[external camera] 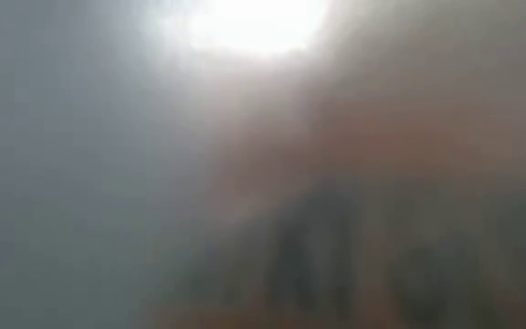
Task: Sort Maruchan noodles
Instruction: Put the yellow noodle pack into the transparent orange bin
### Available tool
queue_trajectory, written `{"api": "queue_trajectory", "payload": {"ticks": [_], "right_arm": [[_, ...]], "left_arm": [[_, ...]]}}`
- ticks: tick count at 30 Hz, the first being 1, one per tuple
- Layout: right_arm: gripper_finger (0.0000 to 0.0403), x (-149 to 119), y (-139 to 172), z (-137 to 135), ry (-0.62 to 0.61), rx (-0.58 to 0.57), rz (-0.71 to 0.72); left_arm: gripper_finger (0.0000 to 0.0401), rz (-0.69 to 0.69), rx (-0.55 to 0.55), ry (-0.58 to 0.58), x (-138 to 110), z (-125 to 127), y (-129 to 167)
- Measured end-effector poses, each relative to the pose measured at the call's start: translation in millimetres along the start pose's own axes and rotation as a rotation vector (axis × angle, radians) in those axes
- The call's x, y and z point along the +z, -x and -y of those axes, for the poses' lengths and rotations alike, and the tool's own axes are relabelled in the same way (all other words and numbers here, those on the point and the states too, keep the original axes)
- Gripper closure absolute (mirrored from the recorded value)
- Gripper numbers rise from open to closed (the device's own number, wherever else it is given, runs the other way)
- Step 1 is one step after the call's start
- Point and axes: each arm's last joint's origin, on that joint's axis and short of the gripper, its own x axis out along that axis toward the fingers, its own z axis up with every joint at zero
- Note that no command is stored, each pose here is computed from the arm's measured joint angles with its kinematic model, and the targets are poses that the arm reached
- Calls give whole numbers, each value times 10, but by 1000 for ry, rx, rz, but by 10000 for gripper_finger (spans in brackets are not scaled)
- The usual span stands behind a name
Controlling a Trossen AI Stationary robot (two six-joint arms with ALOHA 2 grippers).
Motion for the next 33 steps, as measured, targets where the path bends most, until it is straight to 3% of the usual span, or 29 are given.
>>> {"api": "queue_trajectory", "payload": {"ticks": [14,25,33], "right_arm": [[211,0,1,0,-35,0,0],[211,-6,-1,-13,-52,5,-4],[211,-18,-1,-8,-51,3,-7]], "left_arm": [[326,122,-316,-113,417,497,-168],[326,248,-427,-145,732,784,-498],[326,317,-540,-183,833,894,-466]]}}
